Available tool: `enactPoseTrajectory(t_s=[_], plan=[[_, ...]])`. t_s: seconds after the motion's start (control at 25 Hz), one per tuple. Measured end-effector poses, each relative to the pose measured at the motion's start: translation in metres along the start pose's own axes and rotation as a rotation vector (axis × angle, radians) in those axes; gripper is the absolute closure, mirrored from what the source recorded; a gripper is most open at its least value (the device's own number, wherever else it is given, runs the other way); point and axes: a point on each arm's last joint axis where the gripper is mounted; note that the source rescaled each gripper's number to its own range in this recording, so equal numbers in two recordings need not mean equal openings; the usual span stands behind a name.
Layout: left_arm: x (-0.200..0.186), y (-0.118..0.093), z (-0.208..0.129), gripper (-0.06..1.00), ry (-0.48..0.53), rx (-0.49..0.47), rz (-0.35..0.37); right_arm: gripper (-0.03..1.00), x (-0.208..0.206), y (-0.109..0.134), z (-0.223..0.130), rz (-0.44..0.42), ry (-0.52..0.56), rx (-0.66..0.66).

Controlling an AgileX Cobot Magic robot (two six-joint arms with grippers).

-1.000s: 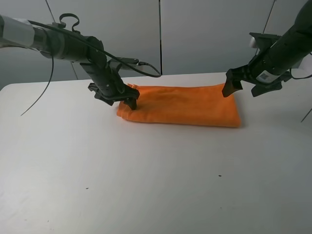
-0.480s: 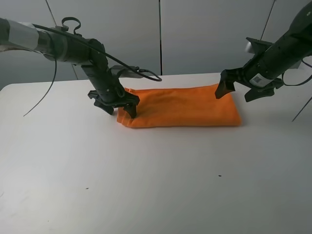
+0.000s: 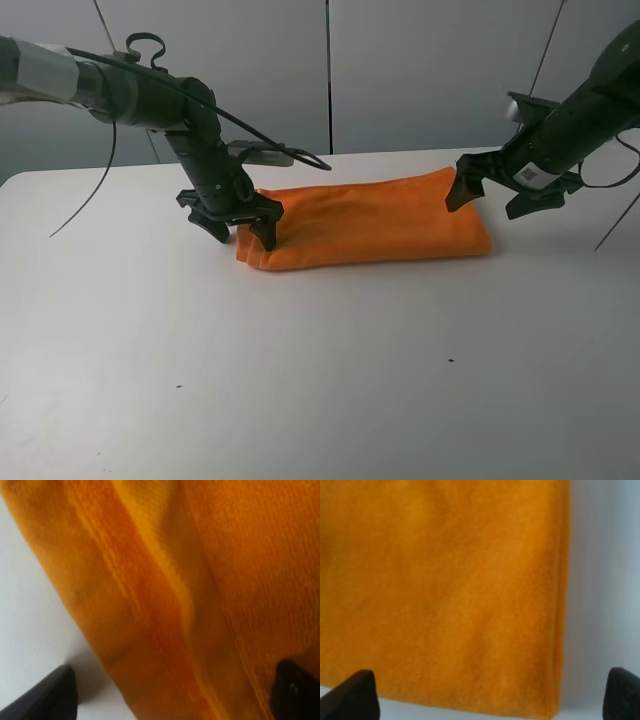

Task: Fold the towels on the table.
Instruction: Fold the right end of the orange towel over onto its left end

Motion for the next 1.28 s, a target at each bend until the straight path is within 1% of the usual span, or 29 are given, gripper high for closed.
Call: enactPoseTrajectory(t_s=[0.08,0.2,0.32,0.44,0.56,0.8,1.28], plan=[[0.0,0.0,0.0,-0.05,0.001,0.0,0.0,0.0,0.005,-0.003,-0.001,-0.002,0.012,0.0],[0.0,0.0,0.0,-0.05,0.001,0.001,0.001,0.0,0.009,-0.005,0.0,-0.008,0.006,-0.036],[0.0,0.0,0.0,-0.05,-0.002,0.001,0.001,0.0,0.012,-0.007,0.007,-0.002,0.011,-0.06],[0.0,0.0,0.0,-0.05,-0.002,0.004,0.003,0.0,0.018,-0.01,0.017,0.028,0.029,-0.049],[0.0,0.001,0.0,-0.05,-0.002,0.011,0.012,0.0,0.024,-0.012,0.025,0.034,0.027,-0.055],[0.001,0.001,0.0,-0.05,-0.006,0.031,0.083,0.0,0.039,-0.016,0.027,0.039,0.051,-0.057],[0.001,0.0,0.001,-0.05,-0.016,0.026,0.09,0.0,0.052,-0.018,0.028,0.062,0.053,-0.027]])
Point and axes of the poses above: a point on each arm's last joint axis where the gripper is mounted, x pointing out along that axis toward the gripper, y along the wrist's bending axis when the last joint is at zero, z = x × y, and after that the axes turned 5 degrees about -x, right-handed
